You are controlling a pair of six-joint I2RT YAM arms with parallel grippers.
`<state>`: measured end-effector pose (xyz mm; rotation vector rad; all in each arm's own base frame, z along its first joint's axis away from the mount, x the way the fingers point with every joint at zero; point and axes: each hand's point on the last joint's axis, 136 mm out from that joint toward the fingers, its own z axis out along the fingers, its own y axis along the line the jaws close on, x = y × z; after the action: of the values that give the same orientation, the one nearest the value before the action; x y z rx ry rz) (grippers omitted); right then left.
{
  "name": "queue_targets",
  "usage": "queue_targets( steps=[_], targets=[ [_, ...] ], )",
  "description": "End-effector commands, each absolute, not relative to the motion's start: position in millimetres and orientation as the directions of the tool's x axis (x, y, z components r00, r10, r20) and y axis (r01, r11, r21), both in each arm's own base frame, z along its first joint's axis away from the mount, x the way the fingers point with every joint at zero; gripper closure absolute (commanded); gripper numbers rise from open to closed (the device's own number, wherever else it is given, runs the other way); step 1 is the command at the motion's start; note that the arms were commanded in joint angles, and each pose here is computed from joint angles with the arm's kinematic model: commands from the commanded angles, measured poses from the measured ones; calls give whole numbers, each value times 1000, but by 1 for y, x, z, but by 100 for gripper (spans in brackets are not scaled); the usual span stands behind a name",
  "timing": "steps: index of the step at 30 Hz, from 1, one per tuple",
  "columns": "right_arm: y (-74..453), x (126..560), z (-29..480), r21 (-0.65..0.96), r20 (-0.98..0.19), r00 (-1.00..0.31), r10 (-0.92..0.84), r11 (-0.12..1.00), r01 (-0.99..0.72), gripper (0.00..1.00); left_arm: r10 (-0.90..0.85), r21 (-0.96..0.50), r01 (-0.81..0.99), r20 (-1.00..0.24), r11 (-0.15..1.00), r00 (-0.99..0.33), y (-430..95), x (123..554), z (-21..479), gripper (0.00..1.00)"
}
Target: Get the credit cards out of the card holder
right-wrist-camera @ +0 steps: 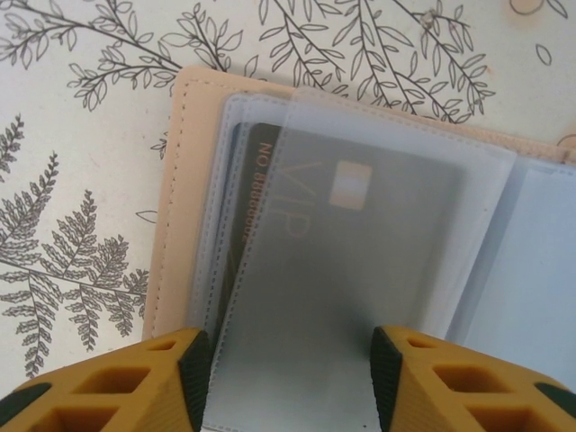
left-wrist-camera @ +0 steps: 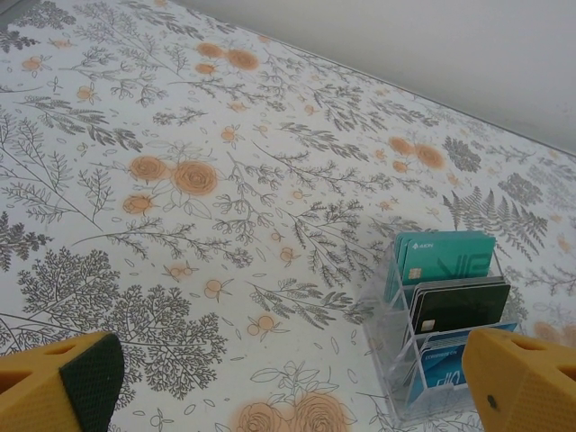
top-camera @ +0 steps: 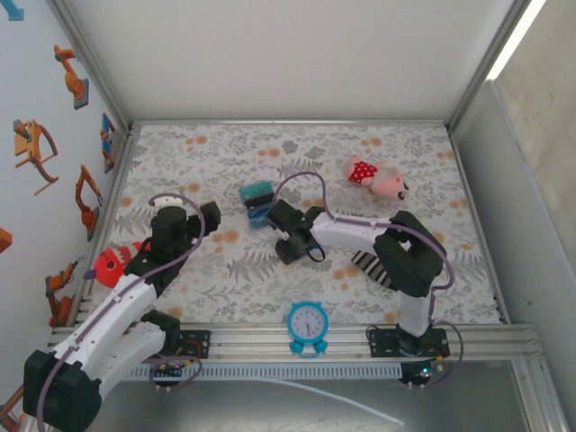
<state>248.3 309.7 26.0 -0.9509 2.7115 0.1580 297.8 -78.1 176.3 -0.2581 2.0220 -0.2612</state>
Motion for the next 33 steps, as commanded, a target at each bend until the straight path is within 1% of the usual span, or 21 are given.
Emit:
queue_targets(
  steps=[1,12,16,24,33],
  targets=[
    [305,243,15,8,-252,-762,-597,786,-618,52,-305,-298,-85,-849,951,-432,-75,295,181,3],
    [304,242,16,26,-251,-778,-575,800,-600,74,-305,-301,-75,-859,951,-411,-69,285,198,3],
    [312,240,21,70,-265,-781,-566,797,-600,80,-308,-306,-71,-862,949,-402,-67,280,203,3],
    [327,231,39,188,-310,-790,-529,781,-596,82,-321,-322,-62,-870,945,-375,-64,272,216,3],
    [324,233,56,182,-353,-786,-508,787,-590,87,-331,-339,-42,-874,940,-356,-64,269,228,3]
  ],
)
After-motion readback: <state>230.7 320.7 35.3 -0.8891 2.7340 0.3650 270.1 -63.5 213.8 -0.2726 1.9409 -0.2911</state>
